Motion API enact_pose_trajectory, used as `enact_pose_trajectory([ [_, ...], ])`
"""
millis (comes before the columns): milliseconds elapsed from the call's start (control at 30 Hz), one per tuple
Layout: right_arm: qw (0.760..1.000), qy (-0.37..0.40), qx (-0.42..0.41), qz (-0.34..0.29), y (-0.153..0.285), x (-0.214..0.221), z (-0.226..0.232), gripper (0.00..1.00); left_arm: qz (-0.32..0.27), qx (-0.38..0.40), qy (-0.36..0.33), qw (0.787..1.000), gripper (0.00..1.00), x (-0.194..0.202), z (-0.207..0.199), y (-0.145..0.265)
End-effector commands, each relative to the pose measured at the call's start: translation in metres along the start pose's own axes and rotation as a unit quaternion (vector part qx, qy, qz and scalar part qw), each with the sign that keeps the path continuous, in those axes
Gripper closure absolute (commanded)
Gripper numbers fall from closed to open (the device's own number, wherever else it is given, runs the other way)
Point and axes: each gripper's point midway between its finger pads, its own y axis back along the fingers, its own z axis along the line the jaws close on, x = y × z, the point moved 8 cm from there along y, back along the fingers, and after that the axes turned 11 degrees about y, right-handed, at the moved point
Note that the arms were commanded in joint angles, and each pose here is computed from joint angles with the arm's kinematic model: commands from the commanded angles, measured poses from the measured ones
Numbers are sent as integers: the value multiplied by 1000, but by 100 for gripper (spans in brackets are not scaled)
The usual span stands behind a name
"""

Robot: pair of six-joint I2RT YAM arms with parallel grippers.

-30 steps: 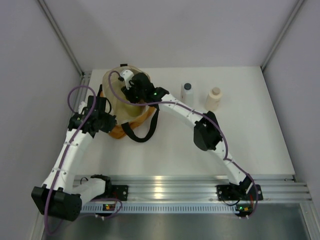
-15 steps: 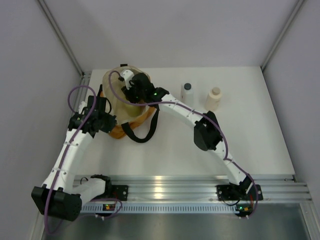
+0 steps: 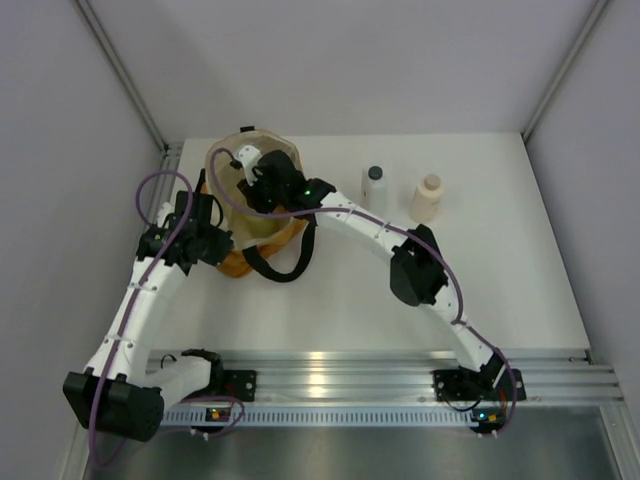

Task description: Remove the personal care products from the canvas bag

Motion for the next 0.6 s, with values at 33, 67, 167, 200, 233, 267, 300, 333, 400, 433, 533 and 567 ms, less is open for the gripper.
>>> enact_pose_trajectory([
  [33, 983, 29, 36, -180, 85, -125, -7, 100, -3, 16, 2, 1000, 100, -1, -6, 2],
  [67, 981, 29, 37, -186, 91, -130, -8, 100, -3, 16, 2, 1000, 100, -1, -6, 2],
  [167, 980, 33, 39, -193, 99, -136, -8, 100, -4, 17, 2, 1000, 100, -1, -6, 2],
  [200, 979, 34, 40, -199, 104, -140, -9, 100, -3, 15, 2, 1000, 100, -1, -6, 2],
  [233, 978, 35, 41, -202, 107, -143, -8, 100, -3, 16, 2, 1000, 100, -1, -6, 2],
  [267, 977, 36, 42, -207, 112, -146, -8, 100, -3, 17, 2, 1000, 100, -1, -6, 2],
  [300, 976, 38, 43, -209, 115, -148, -8, 100, -3, 16, 2, 1000, 100, -1, -6, 2],
  [333, 975, 40, 42, -212, 118, -151, -6, 100, -3, 17, 3, 1000, 100, -1, -6, 3],
  [400, 973, 42, 46, -221, 128, -158, -7, 100, -3, 16, 2, 1000, 100, -1, -6, 2],
  [433, 973, 44, 45, -224, 131, -160, -6, 100, -3, 17, 3, 1000, 100, -1, -6, 2],
  [533, 970, 45, 48, -233, 147, -169, -6, 100, -3, 17, 3, 1000, 100, -1, -6, 3],
  [567, 969, 45, 50, -239, 156, -173, -8, 100, -3, 17, 3, 1000, 100, -1, -6, 3],
])
